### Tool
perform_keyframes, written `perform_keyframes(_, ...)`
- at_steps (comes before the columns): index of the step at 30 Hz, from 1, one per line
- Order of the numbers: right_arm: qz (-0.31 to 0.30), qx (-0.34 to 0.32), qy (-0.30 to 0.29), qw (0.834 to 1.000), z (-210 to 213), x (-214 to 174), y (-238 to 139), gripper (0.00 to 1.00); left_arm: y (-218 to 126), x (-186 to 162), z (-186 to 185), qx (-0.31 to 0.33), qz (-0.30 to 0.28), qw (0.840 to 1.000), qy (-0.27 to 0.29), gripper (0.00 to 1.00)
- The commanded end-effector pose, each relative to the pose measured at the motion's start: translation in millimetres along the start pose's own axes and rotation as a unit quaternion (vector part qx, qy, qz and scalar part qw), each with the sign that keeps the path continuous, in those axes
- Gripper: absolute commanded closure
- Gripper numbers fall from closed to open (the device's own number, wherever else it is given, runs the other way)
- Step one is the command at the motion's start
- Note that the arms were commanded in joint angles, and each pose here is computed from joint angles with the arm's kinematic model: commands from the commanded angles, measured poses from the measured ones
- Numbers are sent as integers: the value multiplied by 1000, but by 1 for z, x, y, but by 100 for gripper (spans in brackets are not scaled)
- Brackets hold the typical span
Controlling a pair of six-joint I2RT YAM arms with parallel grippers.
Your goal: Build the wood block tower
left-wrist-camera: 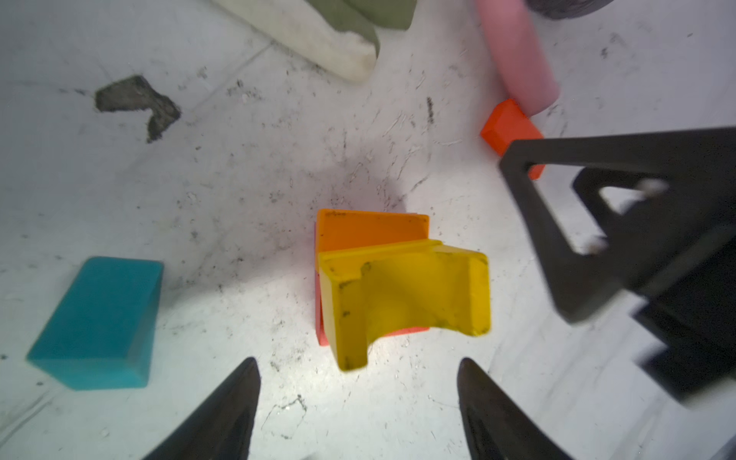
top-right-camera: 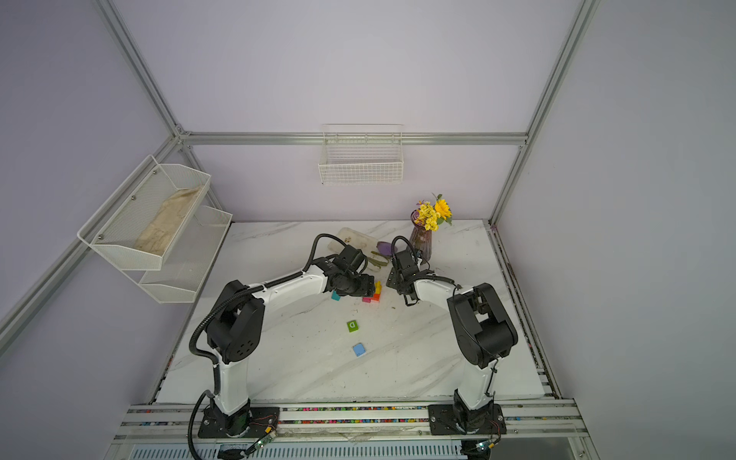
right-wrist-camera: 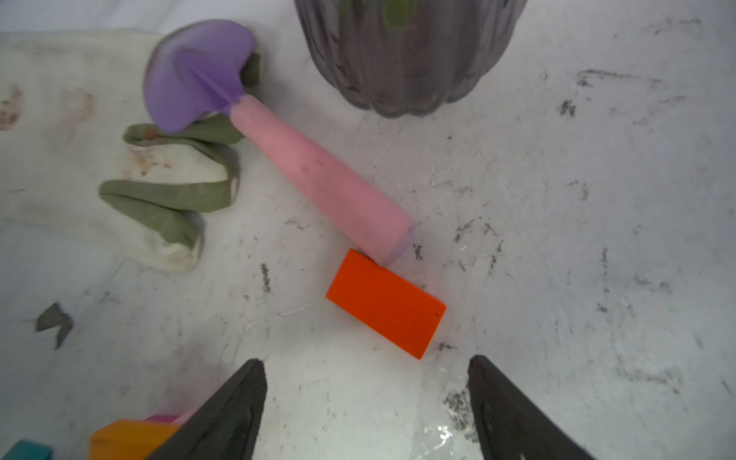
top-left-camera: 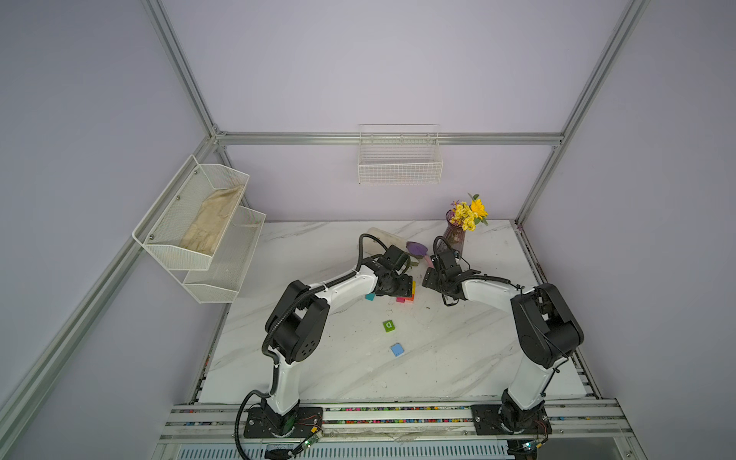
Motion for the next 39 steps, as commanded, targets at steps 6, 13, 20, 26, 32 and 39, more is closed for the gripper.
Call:
perform_keyframes(6, 5, -79, -6, 997, -13, 5, 18, 11, -103, 9, 30, 33, -117, 992, -15, 17)
perform_keyframes(13, 1, -90, -4, 996, -14, 7, 23, 14, -145, 12, 104, 63, -169, 979, -90, 14)
perform_keyframes(20, 7, -104, -3, 995, -19, 3, 25, 20, -156, 5, 157, 86, -172, 972, -136, 14)
perform_keyframes(26, 4, -104, 1, 995, -25, -3, 19, 24, -161, 1, 172, 87, -177, 969, -151, 14)
perform_keyframes(32, 7, -94, -1, 996, -23, -5, 20, 30, -161, -1, 176, 83, -173, 969, -155, 14)
perform_keyframes(39, 15, -85, -10, 996, -19, -8, 27, 42, -164, -3, 182, 83, -176, 968, -159, 13)
Point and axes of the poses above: each gripper's point midway between its finger pads, its own y axis out along the fingers, its own z axis along the line the jaws close on, x = y × z, the point moved 3 cm from there along -y, back along the fingers, and after that the axes turned 8 degrees about -y, right-handed, at the moved point
